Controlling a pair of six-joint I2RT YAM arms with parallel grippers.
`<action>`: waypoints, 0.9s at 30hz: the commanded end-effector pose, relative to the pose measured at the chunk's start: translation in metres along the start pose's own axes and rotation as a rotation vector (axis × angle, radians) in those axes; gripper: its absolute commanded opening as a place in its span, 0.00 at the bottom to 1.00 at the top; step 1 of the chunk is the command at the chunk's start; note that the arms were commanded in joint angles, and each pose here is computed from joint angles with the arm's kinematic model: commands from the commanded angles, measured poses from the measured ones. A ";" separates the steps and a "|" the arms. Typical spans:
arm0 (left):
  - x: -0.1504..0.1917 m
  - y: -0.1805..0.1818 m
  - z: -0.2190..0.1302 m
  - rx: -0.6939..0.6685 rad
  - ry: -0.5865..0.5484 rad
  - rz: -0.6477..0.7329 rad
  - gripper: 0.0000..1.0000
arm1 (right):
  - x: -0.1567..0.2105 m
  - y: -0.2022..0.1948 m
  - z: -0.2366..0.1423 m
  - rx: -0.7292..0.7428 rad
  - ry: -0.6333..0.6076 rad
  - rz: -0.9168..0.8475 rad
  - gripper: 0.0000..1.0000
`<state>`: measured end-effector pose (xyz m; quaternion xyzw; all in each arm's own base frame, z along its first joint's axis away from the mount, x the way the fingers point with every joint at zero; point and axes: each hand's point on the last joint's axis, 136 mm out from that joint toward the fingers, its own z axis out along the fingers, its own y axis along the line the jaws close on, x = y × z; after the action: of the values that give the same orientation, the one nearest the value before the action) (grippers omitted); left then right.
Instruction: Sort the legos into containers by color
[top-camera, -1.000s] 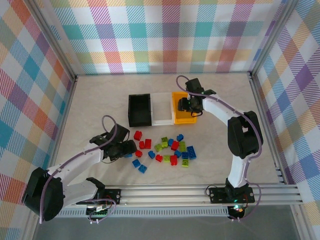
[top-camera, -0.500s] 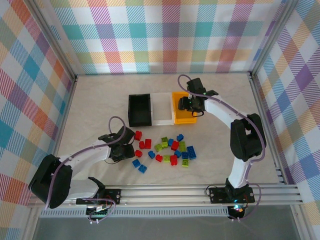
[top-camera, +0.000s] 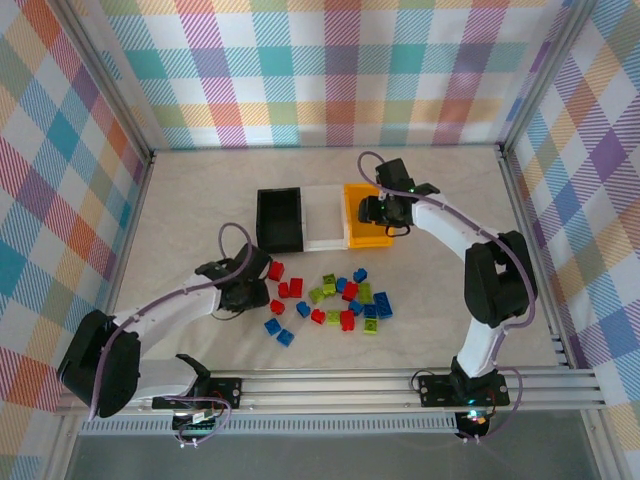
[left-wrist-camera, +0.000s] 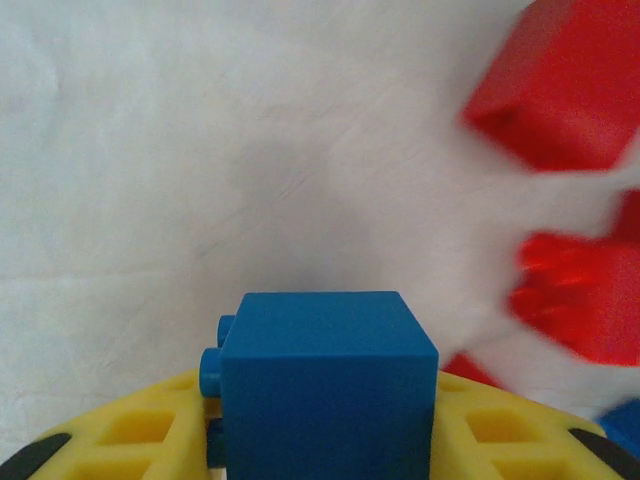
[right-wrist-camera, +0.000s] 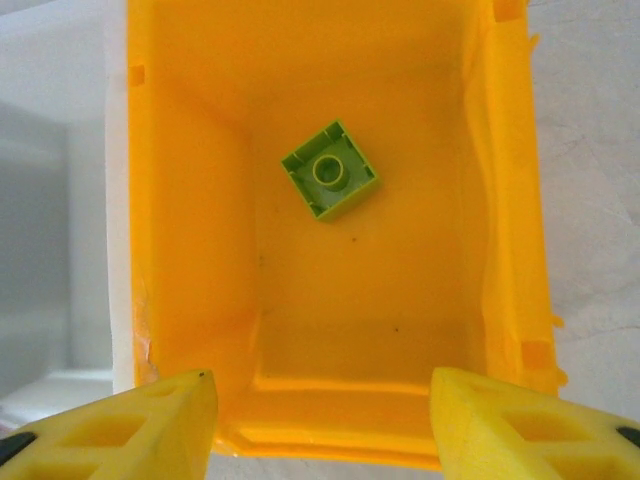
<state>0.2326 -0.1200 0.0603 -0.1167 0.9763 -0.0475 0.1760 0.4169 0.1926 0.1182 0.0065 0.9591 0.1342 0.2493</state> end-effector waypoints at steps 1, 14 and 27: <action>-0.046 -0.033 -0.032 0.104 -0.101 -0.004 0.37 | 0.000 0.004 -0.010 -0.036 -0.016 0.022 0.59; -0.182 -0.076 -0.004 0.062 -0.180 -0.060 0.32 | 0.032 -0.007 -0.013 -0.032 0.032 0.027 0.59; -0.216 -0.103 -0.014 0.110 -0.187 -0.075 0.72 | 0.070 -0.007 -0.025 -0.084 0.108 0.020 0.64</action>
<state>0.4491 -0.1617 0.1210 -0.1527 0.9542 -0.0690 0.2480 0.3583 0.1819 0.1031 0.0055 0.9639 0.1628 0.2107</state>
